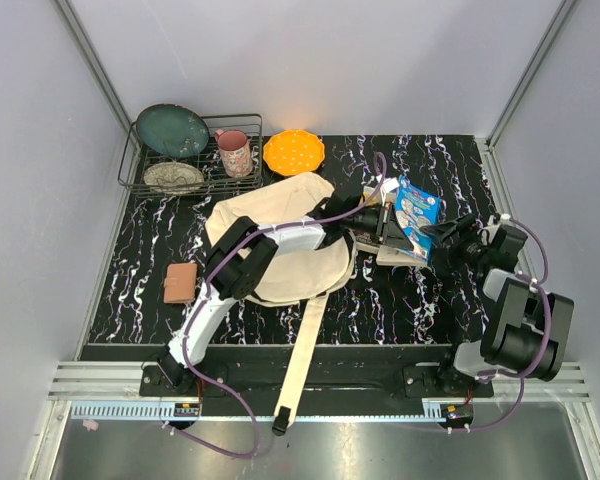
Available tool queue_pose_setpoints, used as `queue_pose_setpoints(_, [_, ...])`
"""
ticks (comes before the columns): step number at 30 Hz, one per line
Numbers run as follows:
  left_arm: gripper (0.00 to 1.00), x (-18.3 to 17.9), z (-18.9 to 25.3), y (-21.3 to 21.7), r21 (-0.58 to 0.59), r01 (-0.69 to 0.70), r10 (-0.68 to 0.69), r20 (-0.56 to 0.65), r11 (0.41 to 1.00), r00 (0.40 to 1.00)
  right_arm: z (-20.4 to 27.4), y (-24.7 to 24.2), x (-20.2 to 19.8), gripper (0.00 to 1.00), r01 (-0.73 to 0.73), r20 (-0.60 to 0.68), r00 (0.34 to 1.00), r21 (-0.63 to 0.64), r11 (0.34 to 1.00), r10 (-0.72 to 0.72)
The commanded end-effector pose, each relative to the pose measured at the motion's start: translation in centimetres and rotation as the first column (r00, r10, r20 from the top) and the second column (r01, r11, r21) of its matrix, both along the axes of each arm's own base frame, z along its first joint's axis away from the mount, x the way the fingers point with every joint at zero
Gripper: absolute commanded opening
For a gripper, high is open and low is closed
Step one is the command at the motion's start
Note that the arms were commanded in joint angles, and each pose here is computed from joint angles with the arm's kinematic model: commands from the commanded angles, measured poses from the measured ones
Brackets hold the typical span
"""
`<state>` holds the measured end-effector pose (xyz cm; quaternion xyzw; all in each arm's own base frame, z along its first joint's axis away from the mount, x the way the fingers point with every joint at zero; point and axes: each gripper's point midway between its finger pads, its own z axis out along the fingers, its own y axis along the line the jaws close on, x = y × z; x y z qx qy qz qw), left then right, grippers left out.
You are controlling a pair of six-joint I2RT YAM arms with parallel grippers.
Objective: Pack the student bag
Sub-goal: Pick up the book from the center of the board.
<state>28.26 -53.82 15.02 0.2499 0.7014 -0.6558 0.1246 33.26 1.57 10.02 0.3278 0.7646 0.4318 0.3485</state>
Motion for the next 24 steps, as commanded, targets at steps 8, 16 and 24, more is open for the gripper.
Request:
queue_pose_setpoints(8, [0.00, 0.2, 1.7, -0.2, -0.077, 0.032, -0.027, 0.068, 0.997, 0.997, 3.0, 1.2, 2.5, 0.61, -0.045, 0.147, 0.988, -0.008, 0.999, 0.046])
queue_pose_setpoints(16, [0.00, 0.3, 1.1, -0.5, -0.066, 0.032, -0.029, 0.054, 0.997, 0.998, 2.9, 1.6, 2.3, 0.30, -0.070, 0.156, 0.985, 0.001, 0.998, 0.069])
queue_pose_setpoints(24, [0.33, 0.3, 0.9, -0.3, -0.048, 0.029, -0.027, 0.057, 0.998, 0.998, 2.9, 1.0, 2.3, 0.00, -0.040, 0.120, 0.992, -0.044, 0.998, 0.045])
